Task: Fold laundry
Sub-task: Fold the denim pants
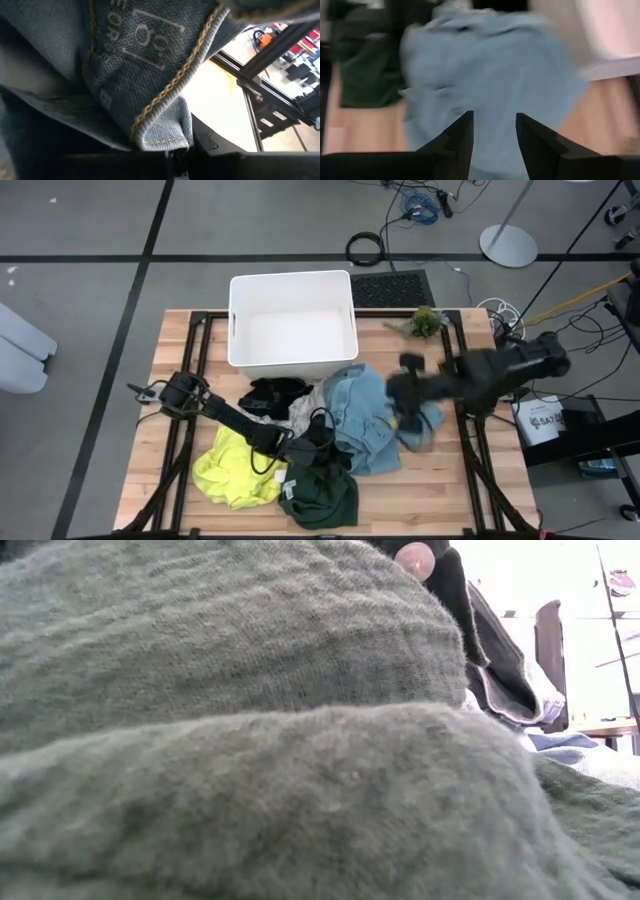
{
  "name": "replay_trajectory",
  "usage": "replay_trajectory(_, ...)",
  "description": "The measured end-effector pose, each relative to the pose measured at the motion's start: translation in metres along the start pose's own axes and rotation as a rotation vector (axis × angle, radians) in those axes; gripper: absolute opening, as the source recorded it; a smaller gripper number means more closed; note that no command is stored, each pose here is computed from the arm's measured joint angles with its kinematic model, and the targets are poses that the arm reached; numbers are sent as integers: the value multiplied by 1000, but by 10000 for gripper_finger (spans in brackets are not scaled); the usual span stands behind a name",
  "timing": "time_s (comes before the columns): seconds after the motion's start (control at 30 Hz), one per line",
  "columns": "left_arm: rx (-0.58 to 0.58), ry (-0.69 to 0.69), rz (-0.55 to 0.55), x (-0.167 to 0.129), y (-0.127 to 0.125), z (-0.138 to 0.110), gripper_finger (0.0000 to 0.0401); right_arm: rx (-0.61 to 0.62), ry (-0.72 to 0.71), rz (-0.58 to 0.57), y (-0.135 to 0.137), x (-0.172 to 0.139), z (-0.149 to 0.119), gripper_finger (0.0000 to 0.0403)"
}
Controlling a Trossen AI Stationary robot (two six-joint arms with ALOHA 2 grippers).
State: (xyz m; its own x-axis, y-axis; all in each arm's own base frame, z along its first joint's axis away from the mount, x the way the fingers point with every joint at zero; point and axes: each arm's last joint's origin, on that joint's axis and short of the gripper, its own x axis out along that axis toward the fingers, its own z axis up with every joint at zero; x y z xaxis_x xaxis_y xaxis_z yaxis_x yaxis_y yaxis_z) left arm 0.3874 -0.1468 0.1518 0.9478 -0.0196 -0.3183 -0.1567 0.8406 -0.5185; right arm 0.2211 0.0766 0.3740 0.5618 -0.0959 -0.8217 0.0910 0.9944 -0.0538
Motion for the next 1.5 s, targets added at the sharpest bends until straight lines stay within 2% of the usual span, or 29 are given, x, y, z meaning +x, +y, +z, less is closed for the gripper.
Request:
replay_trajectory(0.1,0,0,-1,0,0,0,17,-23,-60,55,36,24,-39,132)
replay_trajectory(0.2,0,0,-1,0,0,0,17,-115,-114,49,59,56,-76,132)
replay_trajectory(0.33,0,-2,-3,0,0,0,17,-225,-119,-57,73,91,-111,132)
replay_trajectory(0.47,-1,-2,-4,0,0,0,17,-346,-70,-178,81,107,-126,132)
replay_trajectory(0.67,-3,-9,1,0,1,1,17,-512,-7,-253,96,133,-136,132)
replay_trajectory(0.87,-8,-22,4,1,3,4,17,-644,-12,-437,104,163,-144,132)
replay_trajectory(1.0,-9,-22,5,1,3,4,17,-639,-42,-519,108,175,-145,124)
replay_trajectory(1.07,-8,-22,5,1,3,4,17,-604,-57,-512,112,175,-141,95)
replay_trajectory(1.17,-8,-22,5,1,3,4,17,-577,-76,-489,118,171,-132,24)
replay_trajectory(1.3,-4,-20,4,2,5,6,17,-517,-113,-468,122,155,-113,10)
replay_trajectory(1.4,-6,10,-28,4,8,8,17,-494,-132,-477,118,127,-94,4)
replay_trajectory(1.5,-9,26,-47,5,10,9,17,-383,-196,-486,107,91,-75,4)
